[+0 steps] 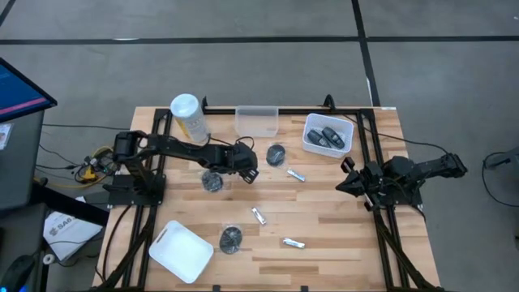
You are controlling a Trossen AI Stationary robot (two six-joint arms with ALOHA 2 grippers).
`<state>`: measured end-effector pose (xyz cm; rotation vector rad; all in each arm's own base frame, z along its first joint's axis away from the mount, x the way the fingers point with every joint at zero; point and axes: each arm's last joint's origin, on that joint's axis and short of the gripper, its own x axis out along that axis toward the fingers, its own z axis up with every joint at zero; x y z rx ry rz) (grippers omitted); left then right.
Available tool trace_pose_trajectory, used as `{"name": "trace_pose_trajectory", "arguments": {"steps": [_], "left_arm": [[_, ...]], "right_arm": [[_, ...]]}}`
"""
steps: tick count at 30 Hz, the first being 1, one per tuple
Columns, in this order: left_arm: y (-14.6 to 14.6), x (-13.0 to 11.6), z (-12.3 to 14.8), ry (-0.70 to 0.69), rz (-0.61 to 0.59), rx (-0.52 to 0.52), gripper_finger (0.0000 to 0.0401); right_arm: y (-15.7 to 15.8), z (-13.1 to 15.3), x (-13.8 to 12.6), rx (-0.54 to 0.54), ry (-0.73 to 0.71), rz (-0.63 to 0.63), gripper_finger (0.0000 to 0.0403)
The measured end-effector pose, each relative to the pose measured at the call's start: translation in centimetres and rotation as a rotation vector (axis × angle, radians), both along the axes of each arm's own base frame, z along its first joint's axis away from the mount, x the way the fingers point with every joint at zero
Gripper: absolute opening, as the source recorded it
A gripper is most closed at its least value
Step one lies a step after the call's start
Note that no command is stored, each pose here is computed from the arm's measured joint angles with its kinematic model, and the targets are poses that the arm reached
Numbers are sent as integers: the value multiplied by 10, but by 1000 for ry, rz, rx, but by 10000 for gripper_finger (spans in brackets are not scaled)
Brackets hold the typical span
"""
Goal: Pick & Place Travel size toiletries
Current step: Put the silver nail cutter into the transparent bin
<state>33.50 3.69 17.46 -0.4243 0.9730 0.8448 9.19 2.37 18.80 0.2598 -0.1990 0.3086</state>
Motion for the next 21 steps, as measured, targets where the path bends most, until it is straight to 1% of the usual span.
{"name": "trace_pose_trajectory", "arguments": {"steps": [5,12,16,19,21], "left_arm": [[-1,4,-18,44,-14,-37,214],[-3,8,-42,119,-18,-43,214],[-1,10,-48,124,-14,-54,212],[4,12,-52,113,-11,-104,191],[7,12,-54,108,-9,-132,158]], "right_arm": [[0,0,0,-3,0,0,0],[0,0,0,-3,0,0,0],[0,0,0,-3,0,0,0],[0,0,0,-3,1,0,0],[0,-1,0,-4,4,0,0]]}}
